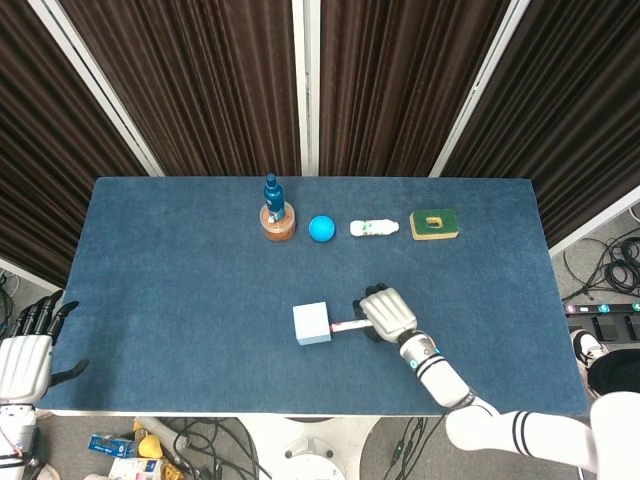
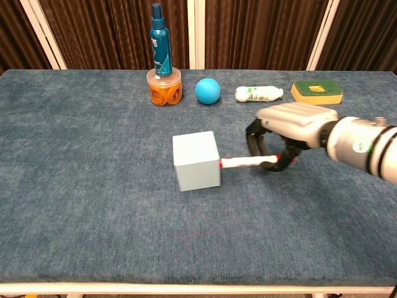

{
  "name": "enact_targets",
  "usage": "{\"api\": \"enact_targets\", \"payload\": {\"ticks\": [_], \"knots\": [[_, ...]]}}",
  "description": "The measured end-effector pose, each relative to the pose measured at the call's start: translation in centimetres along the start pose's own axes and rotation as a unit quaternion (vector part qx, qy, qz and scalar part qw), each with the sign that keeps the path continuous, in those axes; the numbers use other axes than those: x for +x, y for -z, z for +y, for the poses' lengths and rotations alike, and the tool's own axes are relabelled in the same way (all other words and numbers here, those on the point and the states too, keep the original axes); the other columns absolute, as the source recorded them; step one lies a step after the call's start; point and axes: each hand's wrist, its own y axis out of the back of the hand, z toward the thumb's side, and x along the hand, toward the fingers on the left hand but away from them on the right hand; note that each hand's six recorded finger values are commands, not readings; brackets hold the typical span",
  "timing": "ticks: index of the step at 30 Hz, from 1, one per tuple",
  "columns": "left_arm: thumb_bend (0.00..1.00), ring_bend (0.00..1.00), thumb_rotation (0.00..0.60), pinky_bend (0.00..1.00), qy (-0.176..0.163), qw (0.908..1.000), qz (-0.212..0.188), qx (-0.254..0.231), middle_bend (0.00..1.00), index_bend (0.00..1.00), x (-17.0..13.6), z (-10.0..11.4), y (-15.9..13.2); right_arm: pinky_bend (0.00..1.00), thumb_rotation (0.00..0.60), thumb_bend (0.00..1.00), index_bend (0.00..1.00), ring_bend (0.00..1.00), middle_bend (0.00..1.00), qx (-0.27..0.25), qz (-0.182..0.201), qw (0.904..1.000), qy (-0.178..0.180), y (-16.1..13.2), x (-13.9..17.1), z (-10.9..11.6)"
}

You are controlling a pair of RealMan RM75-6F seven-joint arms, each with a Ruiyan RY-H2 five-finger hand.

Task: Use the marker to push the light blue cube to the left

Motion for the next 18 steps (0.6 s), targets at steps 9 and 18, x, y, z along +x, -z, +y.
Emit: {"api": "enact_targets", "payload": {"ticks": [9,18], "knots": [[0.14,0.10,0.600,0.13,0.002,1.0000,0.003,0.001,0.16,0.22,-0.2,0.0,0.1,0.22,0.600,0.40,0.69,0.24,0.63,-0.004,0.028,0.9996,-0.003,-5.4,-3.2,0.6],[0.14,0.10,0.600,0.13,0.001,1.0000,0.005,0.004,0.16,0.22,-0.3,0.1,0.2,0.21,0.600,0.40,0.69,0.25,0.63,0.004,0.028,0.9996,0.007,-8.8,-6.2,1.6]]}}
